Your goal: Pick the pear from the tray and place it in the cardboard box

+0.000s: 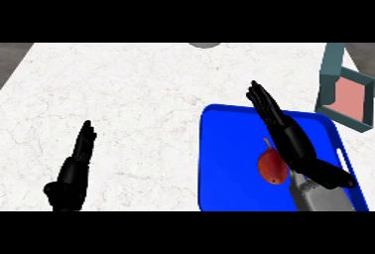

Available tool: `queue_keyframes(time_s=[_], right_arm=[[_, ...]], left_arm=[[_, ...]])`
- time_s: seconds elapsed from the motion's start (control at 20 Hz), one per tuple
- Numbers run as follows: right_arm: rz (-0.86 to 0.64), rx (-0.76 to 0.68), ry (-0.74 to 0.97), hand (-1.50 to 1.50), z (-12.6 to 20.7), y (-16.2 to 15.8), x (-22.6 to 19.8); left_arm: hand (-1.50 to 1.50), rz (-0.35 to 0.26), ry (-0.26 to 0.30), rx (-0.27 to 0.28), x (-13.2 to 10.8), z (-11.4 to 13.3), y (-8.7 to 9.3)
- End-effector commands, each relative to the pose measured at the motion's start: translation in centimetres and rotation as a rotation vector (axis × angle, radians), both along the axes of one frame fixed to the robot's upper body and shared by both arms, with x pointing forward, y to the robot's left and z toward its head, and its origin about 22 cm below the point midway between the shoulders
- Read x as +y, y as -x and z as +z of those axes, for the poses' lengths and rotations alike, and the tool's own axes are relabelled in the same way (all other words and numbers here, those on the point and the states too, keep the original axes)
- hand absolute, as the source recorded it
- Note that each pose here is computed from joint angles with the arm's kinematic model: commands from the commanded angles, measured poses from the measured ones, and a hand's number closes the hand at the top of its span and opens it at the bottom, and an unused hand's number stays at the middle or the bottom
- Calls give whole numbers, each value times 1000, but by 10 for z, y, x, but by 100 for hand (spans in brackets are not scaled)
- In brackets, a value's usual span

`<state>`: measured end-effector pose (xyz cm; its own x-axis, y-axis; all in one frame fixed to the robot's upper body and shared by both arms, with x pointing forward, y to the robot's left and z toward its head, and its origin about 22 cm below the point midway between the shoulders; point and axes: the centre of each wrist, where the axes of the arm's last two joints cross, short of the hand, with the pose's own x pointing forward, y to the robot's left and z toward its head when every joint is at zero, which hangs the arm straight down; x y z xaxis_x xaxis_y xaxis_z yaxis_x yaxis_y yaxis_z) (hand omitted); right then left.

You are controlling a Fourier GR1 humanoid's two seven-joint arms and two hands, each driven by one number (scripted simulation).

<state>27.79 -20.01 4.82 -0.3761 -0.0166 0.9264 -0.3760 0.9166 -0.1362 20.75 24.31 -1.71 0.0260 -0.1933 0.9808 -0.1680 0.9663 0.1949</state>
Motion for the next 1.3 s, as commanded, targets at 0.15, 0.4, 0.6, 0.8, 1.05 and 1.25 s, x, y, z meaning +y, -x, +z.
queue_keyframes(time_s=[0.15,0.4,0.6,0.8,1.05,1.25], right_arm=[[-114,343,-123,-150,-24,7,-47],[-72,294,700,-150,-24,22,-111],[-197,414,100,-150,-68,48,-142],[-135,342,0,-150,-98,79,-169],[-103,279,374,-150,-50,30,-207],[37,326,615,-150,-21,5,-207]], left_arm=[[0,143,-241,48,81,19,-15],[0,153,-341,114,99,27,-20],[0,165,-337,138,113,40,-45],[0,140,-366,162,115,41,-48],[0,121,-326,157,111,31,-50],[0,125,-368,139,110,31,-59]])
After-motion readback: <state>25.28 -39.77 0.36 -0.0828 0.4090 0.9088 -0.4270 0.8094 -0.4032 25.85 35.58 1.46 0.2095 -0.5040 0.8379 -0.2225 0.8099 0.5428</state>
